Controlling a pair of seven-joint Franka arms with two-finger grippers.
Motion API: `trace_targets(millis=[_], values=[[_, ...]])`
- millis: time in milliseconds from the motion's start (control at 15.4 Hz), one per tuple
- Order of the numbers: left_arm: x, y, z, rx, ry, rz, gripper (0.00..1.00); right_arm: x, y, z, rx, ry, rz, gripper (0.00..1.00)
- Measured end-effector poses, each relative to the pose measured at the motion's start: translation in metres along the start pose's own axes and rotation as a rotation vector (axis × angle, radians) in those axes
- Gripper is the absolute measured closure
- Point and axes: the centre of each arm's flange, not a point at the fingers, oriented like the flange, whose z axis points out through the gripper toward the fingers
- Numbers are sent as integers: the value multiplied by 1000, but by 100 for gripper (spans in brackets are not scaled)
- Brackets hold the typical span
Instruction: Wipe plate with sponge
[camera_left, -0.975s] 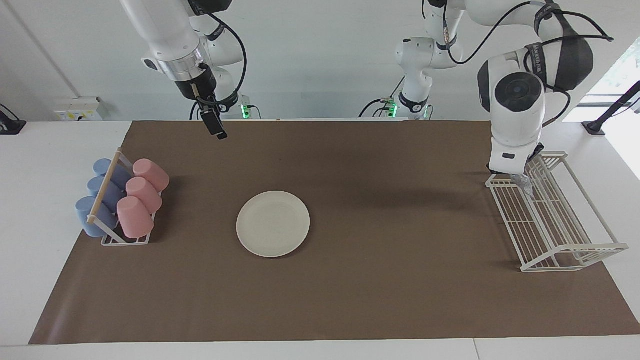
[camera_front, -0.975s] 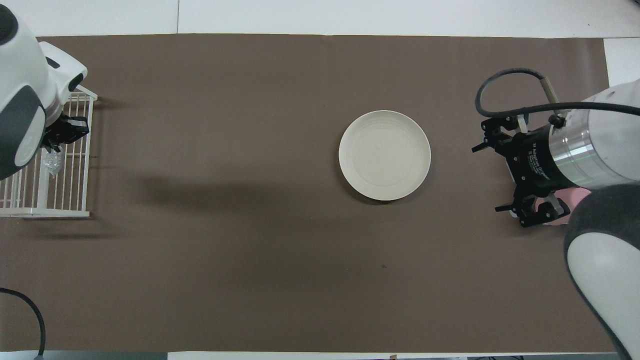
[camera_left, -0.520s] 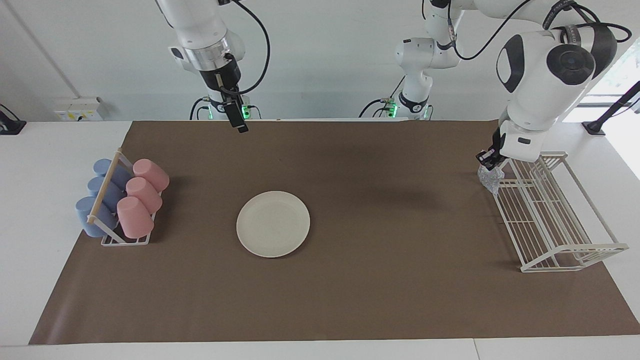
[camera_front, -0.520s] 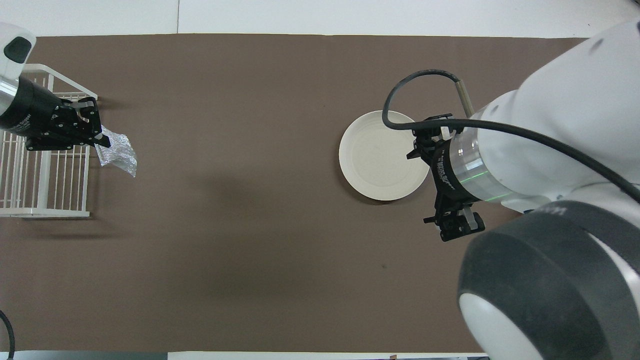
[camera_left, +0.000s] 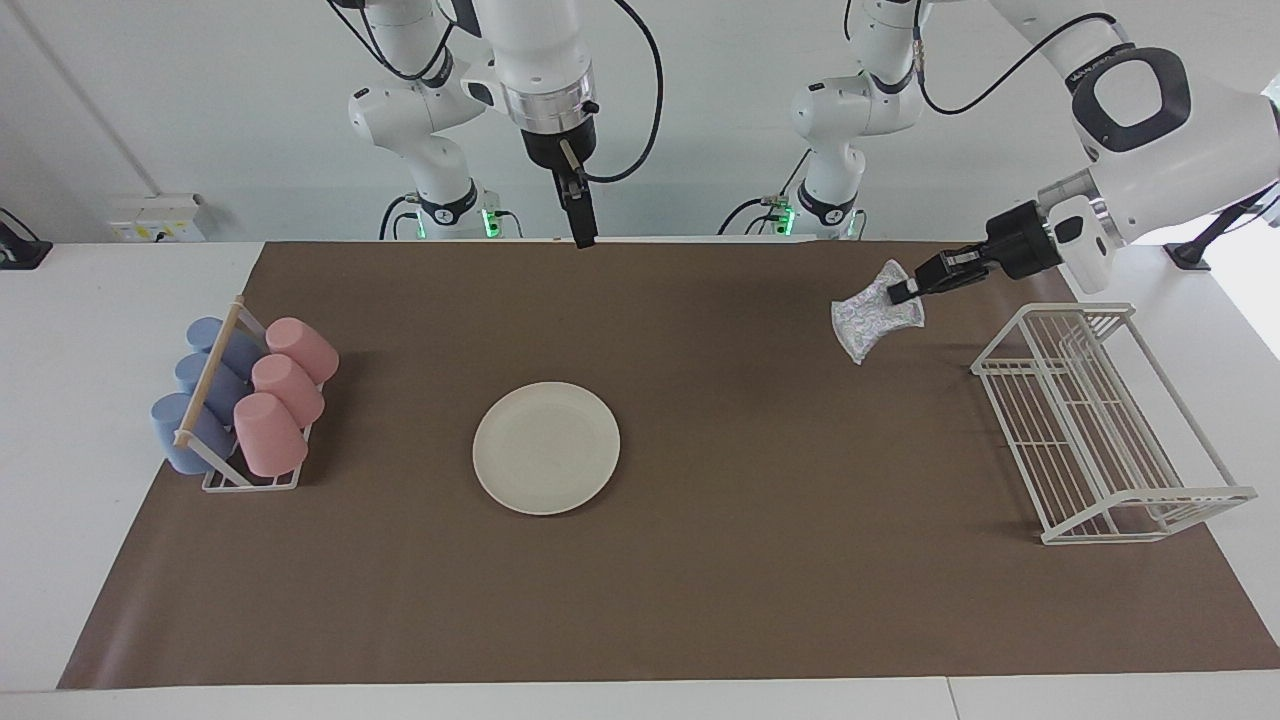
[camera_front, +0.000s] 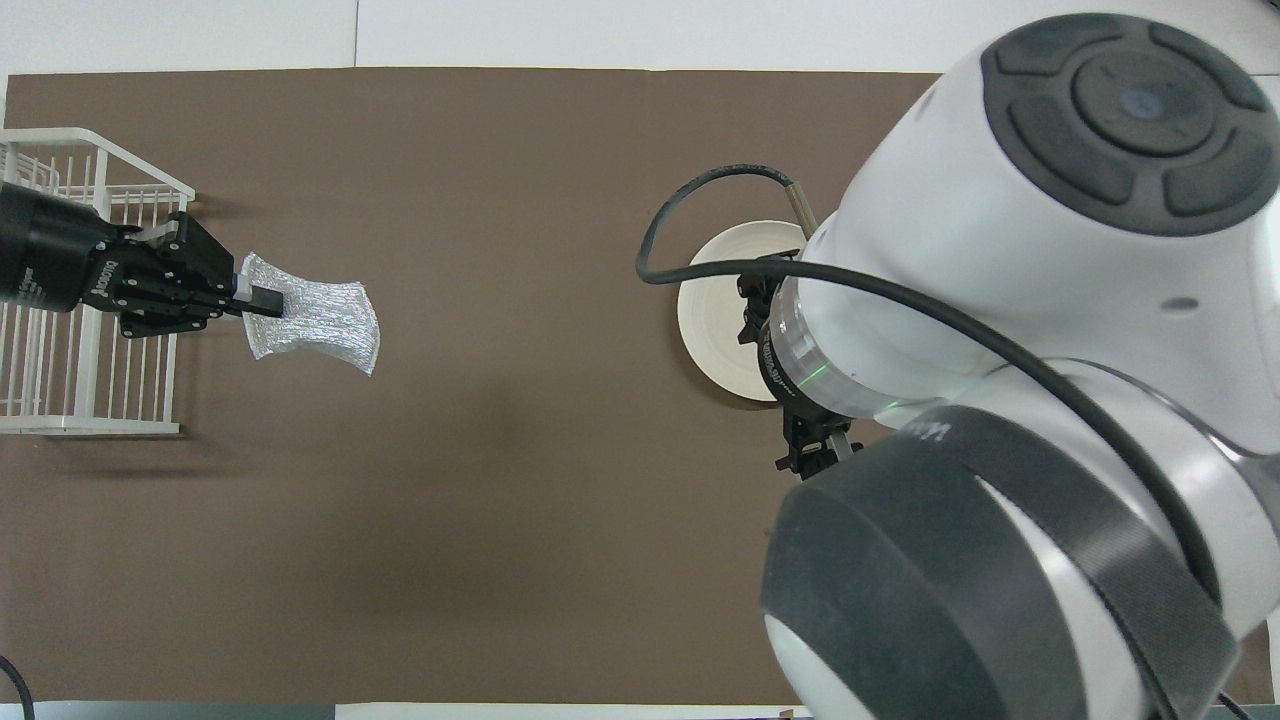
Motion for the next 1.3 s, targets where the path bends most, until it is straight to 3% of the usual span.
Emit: trace_targets(millis=[195, 390, 585, 780, 1040, 1299], values=[[-27, -28, 35, -179, -56, 62, 96, 1, 0, -1, -2, 1, 2, 0], [-49, -45, 67, -313, -89, 105, 96, -3, 2, 0, -4, 2, -6, 0], [-64, -50, 97, -372, -121, 181, 96, -38, 10, 13, -18, 35, -36, 0], [-77, -59, 119, -480, -128, 222, 96, -79, 16, 31, -31, 58, 16, 0], [-94, -56, 143, -582, -148, 256, 96, -108, 18, 34, 9, 26, 30, 0], [-108, -39, 159, -604, -181, 283, 96, -142, 30, 44, 36, 8, 31, 0]])
